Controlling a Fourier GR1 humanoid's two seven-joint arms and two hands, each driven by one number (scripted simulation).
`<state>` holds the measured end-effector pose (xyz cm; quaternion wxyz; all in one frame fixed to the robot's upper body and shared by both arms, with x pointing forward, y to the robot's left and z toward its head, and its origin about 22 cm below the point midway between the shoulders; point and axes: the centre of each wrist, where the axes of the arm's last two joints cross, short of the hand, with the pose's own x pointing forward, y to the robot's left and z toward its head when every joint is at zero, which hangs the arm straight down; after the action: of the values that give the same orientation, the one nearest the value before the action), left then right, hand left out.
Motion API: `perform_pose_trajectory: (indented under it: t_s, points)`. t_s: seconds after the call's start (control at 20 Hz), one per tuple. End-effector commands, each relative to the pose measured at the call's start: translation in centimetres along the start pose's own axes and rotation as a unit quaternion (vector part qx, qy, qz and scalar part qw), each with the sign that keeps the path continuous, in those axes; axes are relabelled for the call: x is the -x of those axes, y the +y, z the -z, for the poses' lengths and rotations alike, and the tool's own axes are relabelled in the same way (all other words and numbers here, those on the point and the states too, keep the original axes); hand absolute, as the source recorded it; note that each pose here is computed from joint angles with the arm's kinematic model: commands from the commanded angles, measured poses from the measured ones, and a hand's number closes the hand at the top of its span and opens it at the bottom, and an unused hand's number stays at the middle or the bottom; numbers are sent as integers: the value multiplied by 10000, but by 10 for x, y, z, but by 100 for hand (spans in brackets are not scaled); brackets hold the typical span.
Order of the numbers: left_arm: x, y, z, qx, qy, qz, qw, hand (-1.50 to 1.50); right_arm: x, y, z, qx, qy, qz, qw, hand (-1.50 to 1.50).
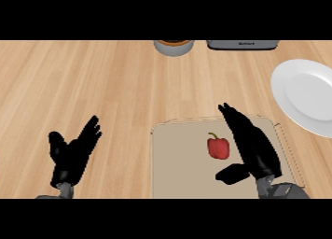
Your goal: Pick the bell pepper from the tray and place it in the plate
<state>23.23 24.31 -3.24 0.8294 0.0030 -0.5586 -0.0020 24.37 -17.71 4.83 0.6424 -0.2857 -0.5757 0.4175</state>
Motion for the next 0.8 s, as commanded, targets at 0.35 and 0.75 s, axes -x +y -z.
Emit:
perform_pose_trajectory:
  t_s: [0.35, 0.75]
  points:
    - [6, -10, 4, 35, 10, 0, 10000, 0, 9, 29, 15, 16, 320, -408, 9987, -150]
    - [1, -3, -9, -62, -73, -7, 10000, 0, 13, 20, 34, -362, 420, -506, 9972, -150]
